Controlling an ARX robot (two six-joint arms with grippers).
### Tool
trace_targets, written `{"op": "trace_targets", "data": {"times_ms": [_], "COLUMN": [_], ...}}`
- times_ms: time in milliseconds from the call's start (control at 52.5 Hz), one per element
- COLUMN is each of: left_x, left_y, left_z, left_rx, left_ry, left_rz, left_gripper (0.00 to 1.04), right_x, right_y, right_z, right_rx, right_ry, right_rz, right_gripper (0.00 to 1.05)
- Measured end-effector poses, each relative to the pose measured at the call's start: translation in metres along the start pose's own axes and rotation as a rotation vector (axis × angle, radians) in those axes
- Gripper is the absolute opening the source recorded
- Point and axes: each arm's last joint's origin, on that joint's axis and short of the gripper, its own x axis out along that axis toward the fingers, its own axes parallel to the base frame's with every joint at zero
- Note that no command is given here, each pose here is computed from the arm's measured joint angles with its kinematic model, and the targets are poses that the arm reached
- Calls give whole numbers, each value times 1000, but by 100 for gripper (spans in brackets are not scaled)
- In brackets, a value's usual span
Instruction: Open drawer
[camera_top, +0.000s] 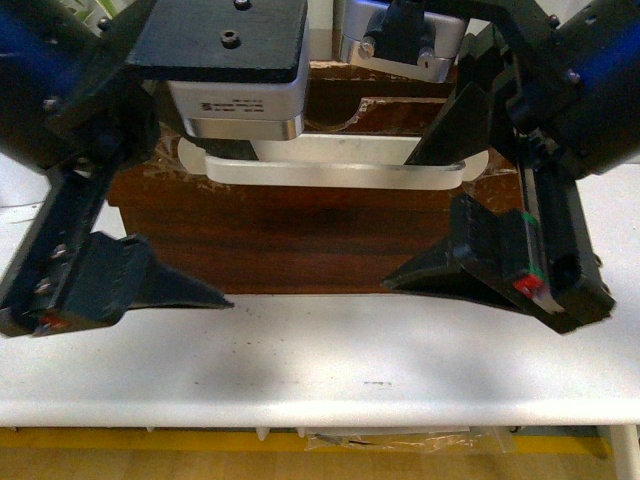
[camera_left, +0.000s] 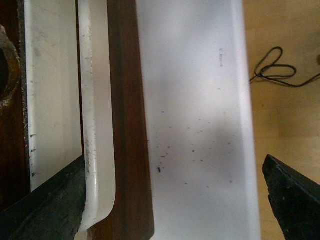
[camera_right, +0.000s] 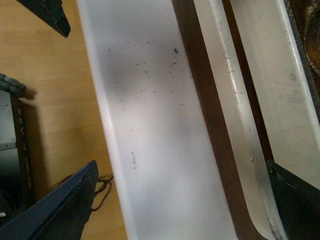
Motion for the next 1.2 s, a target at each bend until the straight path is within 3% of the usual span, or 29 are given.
{"op": "trace_targets", "data": {"times_ms": [381, 533, 629, 857, 1086, 1200], "left_x": [-24, -24, -36, -72, -85, -83], "left_y": [-36, -45, -51, -94, -143, -170], "left_z": [6, 4, 4, -4, -31, -38], "left_rx": [52, 13, -55, -317, -815, -1009], "left_ry": [-46, -134, -226, -420, -339, -311], "left_rz": [-17, 143, 317, 506, 809, 876], "left_gripper": [99, 98, 98, 98, 98, 98], "right_x": [-16, -28, -52, -90, -106, -112], "right_y": [43, 49, 60, 102, 141, 157], "right_z": [-6, -11, -19, -52, -96, -111], "right_rx": [-46, -22, 39, 216, 486, 592], "right_ry": [-46, -151, -275, -374, -358, -368], "right_rz": [8, -138, -261, -461, -756, -847], "right_gripper": [96, 96, 96, 96, 96, 96]}}
